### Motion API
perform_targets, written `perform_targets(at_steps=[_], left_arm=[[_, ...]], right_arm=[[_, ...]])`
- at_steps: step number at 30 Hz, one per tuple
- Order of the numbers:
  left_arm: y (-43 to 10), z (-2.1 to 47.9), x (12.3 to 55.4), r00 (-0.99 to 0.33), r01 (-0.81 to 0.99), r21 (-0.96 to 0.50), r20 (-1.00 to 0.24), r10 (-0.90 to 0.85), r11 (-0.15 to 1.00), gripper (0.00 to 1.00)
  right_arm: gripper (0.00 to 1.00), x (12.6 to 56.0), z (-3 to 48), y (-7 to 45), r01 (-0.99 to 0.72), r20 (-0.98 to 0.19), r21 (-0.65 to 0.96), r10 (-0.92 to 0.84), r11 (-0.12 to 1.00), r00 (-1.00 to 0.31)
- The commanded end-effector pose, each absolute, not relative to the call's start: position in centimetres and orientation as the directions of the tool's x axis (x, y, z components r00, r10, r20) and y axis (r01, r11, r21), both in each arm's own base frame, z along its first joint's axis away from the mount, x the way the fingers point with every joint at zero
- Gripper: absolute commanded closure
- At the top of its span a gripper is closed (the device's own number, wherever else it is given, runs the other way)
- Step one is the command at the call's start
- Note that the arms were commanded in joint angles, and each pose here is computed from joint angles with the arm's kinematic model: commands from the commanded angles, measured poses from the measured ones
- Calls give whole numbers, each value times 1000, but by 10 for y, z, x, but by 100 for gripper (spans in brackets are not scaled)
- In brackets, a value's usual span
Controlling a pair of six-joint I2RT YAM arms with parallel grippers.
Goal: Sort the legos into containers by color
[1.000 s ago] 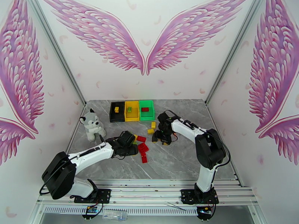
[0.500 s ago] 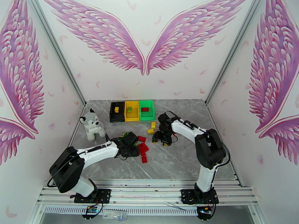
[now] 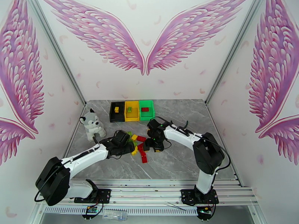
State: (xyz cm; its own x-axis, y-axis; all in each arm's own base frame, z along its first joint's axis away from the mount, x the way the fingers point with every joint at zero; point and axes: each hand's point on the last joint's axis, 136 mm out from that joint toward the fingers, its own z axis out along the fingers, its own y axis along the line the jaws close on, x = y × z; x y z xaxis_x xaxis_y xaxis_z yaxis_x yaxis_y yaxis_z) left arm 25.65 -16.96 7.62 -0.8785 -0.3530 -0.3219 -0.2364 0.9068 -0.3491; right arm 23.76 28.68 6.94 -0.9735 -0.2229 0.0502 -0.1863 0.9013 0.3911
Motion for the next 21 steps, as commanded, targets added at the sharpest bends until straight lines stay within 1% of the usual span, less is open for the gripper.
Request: perform_targets(at_steps=[1,6,10,12,21], left_arm=[[-146,78,250,-837,-329,-363,-315,-447,872,26],[-126,85,241,-805,-368,-381,-326,-496,848,24],[-118,86,233,-798,-380,-385,-324,-509,841,24],[-117,85,230,-796,-384,-388,-320,-513,838,24],[-121,88,233,-804,-363,-404,-318,-501,839,24]], right_arm=[[26,220,63,291,-227,78,355,-270,907,-960],[30,209,48,303,-270,106,299,-313,915,-944],[35,208,35,302,-299,125,212,-329,930,-936],[38,210,31,302,-295,126,195,-322,935,-938],[60,216,34,302,-297,97,179,-317,938,-943]])
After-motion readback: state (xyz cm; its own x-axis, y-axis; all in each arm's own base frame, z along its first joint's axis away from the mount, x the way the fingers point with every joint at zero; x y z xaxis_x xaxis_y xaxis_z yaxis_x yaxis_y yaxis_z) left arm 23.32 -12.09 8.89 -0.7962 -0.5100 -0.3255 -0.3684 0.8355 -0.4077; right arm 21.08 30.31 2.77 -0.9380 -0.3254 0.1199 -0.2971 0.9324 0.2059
